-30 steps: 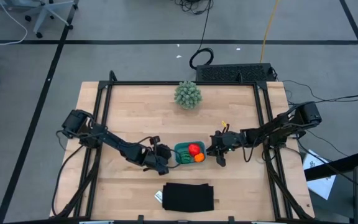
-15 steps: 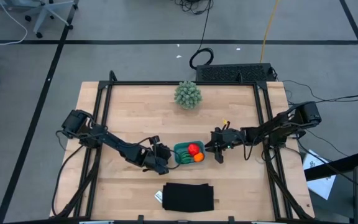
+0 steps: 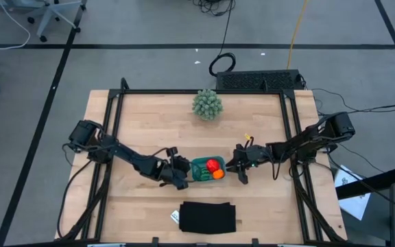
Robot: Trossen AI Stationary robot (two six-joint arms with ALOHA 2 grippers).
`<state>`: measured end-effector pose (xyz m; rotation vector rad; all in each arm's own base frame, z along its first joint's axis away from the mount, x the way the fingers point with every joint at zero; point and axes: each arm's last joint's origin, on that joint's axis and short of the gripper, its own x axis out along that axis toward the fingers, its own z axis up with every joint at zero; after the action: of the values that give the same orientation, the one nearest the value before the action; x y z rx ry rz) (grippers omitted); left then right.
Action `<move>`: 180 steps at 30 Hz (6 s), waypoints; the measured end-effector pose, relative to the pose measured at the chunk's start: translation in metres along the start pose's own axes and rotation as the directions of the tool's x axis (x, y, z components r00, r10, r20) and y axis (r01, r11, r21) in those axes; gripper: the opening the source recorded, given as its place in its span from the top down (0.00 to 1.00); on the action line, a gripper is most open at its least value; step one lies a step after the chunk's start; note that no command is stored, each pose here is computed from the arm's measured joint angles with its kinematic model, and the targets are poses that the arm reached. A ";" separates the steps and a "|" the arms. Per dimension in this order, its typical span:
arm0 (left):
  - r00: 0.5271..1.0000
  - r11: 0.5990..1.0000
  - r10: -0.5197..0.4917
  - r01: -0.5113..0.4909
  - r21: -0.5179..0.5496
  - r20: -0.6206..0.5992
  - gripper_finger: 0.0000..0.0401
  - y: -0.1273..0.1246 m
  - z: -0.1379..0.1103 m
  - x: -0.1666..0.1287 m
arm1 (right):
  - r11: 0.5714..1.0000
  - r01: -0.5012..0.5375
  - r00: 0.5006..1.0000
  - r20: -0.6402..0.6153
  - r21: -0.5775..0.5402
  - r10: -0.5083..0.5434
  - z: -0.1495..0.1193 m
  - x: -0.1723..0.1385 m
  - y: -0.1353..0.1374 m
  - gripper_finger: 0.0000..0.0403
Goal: Pick and placing Produce into tupperware
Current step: Adjust the blue bin on the table, then return to Home Position
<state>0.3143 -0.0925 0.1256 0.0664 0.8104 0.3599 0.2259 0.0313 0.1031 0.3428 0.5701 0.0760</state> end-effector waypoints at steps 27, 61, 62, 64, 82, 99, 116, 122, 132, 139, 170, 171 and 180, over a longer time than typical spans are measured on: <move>0.999 1.000 -0.016 0.016 -0.001 0.032 0.62 0.005 0.007 0.004 | 0.999 -0.043 0.999 0.005 -0.011 0.043 -0.002 0.000 0.010 0.80; 0.992 0.997 0.019 -0.010 0.070 -0.128 0.62 0.010 -0.009 -0.001 | 1.000 0.000 0.997 -0.082 0.011 0.001 -0.010 0.000 0.005 0.80; 0.992 0.997 0.027 -0.018 0.073 -0.125 0.62 0.010 -0.009 -0.002 | 1.000 0.001 0.996 -0.084 0.011 0.000 -0.010 0.000 0.005 0.80; 0.991 0.994 0.057 -0.046 0.096 -0.121 0.62 0.010 -0.009 -0.008 | 1.000 0.005 0.996 -0.091 0.010 -0.005 -0.010 -0.001 0.005 0.80; 0.995 0.948 0.098 -0.102 0.300 0.029 0.98 0.074 0.034 -0.090 | 0.983 0.057 0.998 0.051 -0.174 -0.048 0.027 -0.045 -0.002 0.99; 0.876 0.951 0.004 -0.152 0.268 0.483 0.99 0.181 0.068 -0.183 | 0.924 0.227 0.880 0.470 -0.308 -0.060 0.077 -0.111 -0.021 1.00; 0.754 0.977 0.023 -0.157 0.146 0.657 1.00 0.205 0.024 -0.231 | 0.938 0.163 0.846 0.533 -0.306 0.026 0.080 -0.143 -0.024 1.00; 0.721 0.990 0.001 -0.096 0.099 0.693 1.00 0.199 -0.019 -0.219 | 0.955 0.115 0.854 0.518 -0.274 0.045 0.066 -0.139 -0.024 1.00; 0.728 0.979 -0.186 0.083 0.184 0.659 1.00 0.182 -0.061 -0.175 | 0.970 0.103 0.810 0.585 -0.218 0.045 0.051 -0.141 -0.029 1.00; 0.728 0.947 -0.301 0.151 0.284 0.616 1.00 0.173 -0.076 -0.154 | 0.966 0.111 0.832 0.553 -0.235 0.039 0.048 -0.140 -0.030 1.00; 0.664 0.973 -0.229 0.182 0.144 0.712 1.00 0.175 -0.100 -0.158 | 0.982 0.159 0.752 0.657 -0.100 -0.055 0.019 -0.146 -0.032 1.00; 0.660 0.973 -0.228 0.183 0.141 0.716 1.00 0.174 -0.101 -0.156 | 0.983 0.150 0.737 0.675 -0.103 -0.041 0.020 -0.147 -0.031 1.00; 0.669 0.969 -0.249 0.183 0.169 0.700 1.00 0.172 -0.106 -0.149 | 0.976 0.101 0.742 0.669 -0.192 0.055 0.020 -0.146 -0.022 1.00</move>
<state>0.0943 0.0098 0.1899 0.1775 0.0348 0.0463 0.1133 -0.0193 0.1864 0.1275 -0.1643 -0.0144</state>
